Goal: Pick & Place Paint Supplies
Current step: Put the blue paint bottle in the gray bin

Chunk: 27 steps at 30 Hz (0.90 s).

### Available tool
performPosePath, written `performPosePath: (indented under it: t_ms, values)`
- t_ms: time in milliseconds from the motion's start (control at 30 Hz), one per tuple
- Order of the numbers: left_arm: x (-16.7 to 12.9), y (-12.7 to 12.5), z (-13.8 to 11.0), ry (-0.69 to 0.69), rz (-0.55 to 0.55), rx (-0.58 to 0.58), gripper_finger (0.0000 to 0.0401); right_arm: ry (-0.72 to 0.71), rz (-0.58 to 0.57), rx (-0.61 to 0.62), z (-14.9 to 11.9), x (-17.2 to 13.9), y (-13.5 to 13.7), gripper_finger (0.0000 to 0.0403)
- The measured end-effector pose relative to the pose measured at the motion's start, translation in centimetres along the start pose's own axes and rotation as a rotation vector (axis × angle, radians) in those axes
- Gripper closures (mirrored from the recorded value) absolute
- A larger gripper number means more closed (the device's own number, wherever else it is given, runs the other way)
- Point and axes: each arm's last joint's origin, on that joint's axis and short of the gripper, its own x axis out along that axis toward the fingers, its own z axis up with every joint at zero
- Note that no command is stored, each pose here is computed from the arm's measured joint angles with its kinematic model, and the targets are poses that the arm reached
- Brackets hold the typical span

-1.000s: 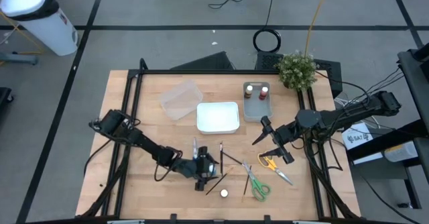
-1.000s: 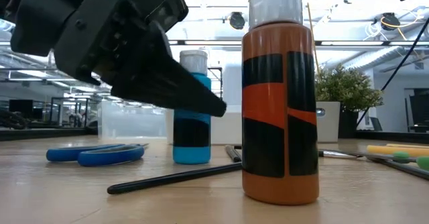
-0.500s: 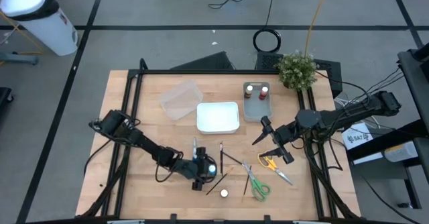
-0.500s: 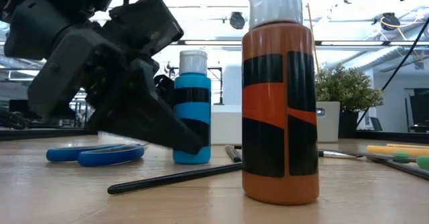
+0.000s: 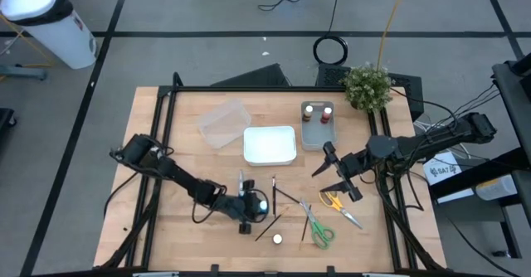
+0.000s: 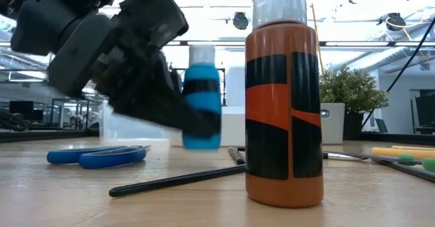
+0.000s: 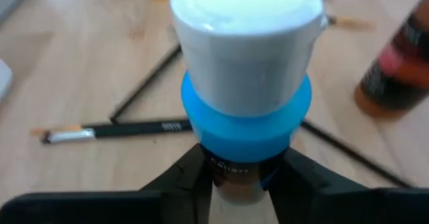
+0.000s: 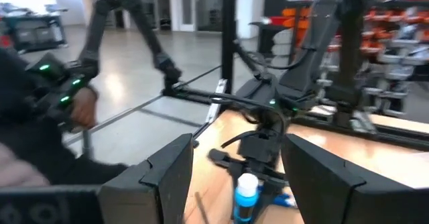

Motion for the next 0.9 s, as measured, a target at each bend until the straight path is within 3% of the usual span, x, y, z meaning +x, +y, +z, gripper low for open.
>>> performPosePath:
  t_ms: [200, 367, 600, 700, 900]
  values:
    - [-0.6, 1.0, 2.3, -0.055, 0.021, -0.033, 0.0276, 0.003, -0.182, 0.067, -0.2, 0.2, -0.6, 0.019]
    - [-0.5, 1.6, 5.0, -0.038, 0.051, 0.086, 0.027, 0.071, -0.191, 0.074, -0.2, 1.9, -0.7, 0.019]
    - [0.1, 3.4, 9.3, 0.018, 0.112, 0.152, 0.0278, 0.345, -0.337, -0.014, -0.6, 6.5, -0.4, 0.019]
    - [0.1, 4.0, 10.0, 0.035, 0.125, 0.155, 0.0276, 0.454, -0.337, -0.052, -1.3, 8.5, -0.3, 0.019]
    - [0.2, 4.4, 9.6, 0.058, 0.133, 0.141, 0.0275, 0.513, -0.316, -0.095, -2.1, 11.1, -0.4, 0.019]
